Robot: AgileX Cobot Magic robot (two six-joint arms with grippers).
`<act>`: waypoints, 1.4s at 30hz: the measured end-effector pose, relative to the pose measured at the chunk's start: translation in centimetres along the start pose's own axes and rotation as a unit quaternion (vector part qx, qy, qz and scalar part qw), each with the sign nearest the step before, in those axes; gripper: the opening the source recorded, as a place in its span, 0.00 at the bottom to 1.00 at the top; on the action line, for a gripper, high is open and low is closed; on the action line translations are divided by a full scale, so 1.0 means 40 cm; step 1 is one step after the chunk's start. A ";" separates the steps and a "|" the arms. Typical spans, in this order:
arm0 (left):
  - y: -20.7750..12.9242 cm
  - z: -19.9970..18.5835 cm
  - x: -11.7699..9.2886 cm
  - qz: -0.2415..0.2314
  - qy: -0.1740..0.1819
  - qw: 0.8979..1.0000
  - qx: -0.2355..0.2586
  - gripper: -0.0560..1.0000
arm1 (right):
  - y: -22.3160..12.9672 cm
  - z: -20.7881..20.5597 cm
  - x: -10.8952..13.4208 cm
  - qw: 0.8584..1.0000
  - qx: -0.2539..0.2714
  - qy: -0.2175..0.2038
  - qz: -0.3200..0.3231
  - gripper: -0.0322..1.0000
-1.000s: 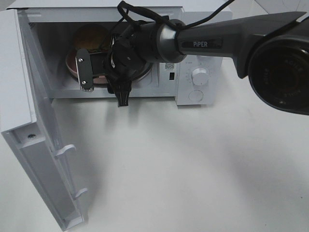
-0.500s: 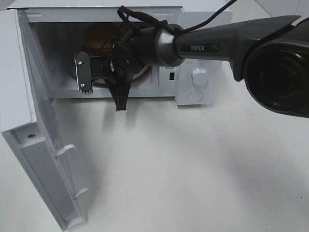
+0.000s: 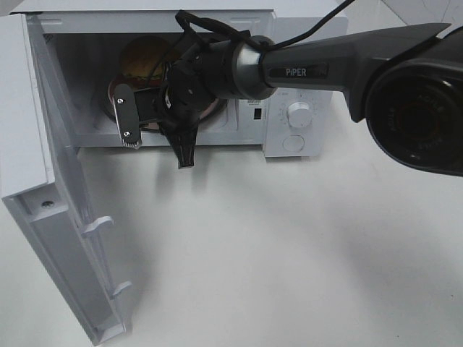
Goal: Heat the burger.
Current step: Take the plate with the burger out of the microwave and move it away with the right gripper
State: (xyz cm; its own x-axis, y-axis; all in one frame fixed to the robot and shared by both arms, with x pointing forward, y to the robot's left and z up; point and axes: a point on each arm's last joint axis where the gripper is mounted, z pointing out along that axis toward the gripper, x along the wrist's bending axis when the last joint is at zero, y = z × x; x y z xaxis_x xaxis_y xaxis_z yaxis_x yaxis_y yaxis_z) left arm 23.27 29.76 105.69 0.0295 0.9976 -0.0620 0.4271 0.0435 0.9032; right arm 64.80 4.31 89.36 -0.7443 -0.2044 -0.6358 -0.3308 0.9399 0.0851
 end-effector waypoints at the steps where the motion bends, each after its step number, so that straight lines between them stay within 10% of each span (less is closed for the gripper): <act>1: 0.000 0.000 0.000 0.000 0.000 1.000 0.000 0.97 | 0.001 -0.001 0.001 1.000 0.001 0.002 -0.002 0.11; 42: 0.000 0.000 0.000 0.000 0.000 1.000 0.000 0.97 | -0.021 -0.254 0.157 0.995 -0.041 0.030 -0.083 0.11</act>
State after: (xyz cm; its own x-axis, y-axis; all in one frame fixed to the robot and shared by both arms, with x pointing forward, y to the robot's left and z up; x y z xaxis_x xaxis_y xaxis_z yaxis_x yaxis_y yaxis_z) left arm 23.27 29.76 105.69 0.0295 0.9976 -0.0620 0.4271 0.0435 0.9032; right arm 54.51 -0.54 93.10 -0.7080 -0.3737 -0.5993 -0.4971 0.8664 0.0470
